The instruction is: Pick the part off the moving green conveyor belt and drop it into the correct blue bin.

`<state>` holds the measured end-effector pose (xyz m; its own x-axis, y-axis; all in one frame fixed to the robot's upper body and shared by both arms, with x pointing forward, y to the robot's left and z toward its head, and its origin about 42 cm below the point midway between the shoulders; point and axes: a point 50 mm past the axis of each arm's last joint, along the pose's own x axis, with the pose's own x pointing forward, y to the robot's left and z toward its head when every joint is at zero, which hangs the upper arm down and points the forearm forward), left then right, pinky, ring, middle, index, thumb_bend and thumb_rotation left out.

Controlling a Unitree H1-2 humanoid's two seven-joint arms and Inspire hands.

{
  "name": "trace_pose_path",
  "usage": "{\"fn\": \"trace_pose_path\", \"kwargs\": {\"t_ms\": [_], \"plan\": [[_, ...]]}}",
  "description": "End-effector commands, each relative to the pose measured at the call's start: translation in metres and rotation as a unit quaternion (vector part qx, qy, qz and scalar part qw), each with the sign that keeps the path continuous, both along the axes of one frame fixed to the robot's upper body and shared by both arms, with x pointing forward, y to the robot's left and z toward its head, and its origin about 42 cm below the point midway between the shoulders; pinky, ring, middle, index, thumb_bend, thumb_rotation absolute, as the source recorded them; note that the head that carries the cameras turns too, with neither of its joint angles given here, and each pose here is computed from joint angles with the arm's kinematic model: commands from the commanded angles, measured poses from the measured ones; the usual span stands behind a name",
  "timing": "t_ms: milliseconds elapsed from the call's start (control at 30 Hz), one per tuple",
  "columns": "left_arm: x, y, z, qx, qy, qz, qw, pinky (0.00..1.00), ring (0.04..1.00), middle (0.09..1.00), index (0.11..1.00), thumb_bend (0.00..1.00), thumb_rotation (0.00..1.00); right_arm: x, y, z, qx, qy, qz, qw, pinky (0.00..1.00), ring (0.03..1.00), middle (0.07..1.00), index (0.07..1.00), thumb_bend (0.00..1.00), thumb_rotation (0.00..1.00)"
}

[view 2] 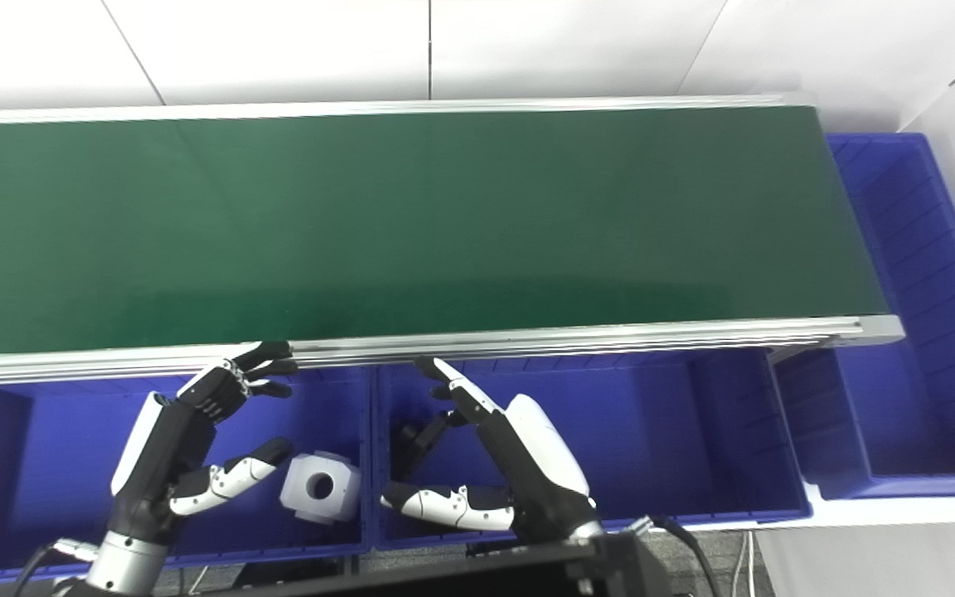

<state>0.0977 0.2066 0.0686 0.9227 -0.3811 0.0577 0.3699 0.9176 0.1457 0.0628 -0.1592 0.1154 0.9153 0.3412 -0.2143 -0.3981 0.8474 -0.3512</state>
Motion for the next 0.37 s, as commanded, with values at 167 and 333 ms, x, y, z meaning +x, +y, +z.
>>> {"fn": "trace_pose_path", "kwargs": {"t_ms": [167, 333], "plan": [[-0.007, 0.001, 0.003, 0.019, -0.018, -0.011, 1.000, 0.68, 0.772, 0.823, 0.781, 0.65, 0.35, -0.001, -0.002, -0.006, 0.062, -0.024, -0.045, 0.997, 0.73, 0.839, 0.908, 0.938, 0.71, 0.41], [-0.012, 0.001, -0.001, 0.020, -0.009, -0.004, 1.000, 0.68, 0.768, 0.818, 0.772, 0.64, 0.33, -0.002, -0.001, -0.016, 0.076, -0.036, -0.072, 0.994, 0.73, 0.842, 0.929, 0.914, 0.72, 0.40]]}}
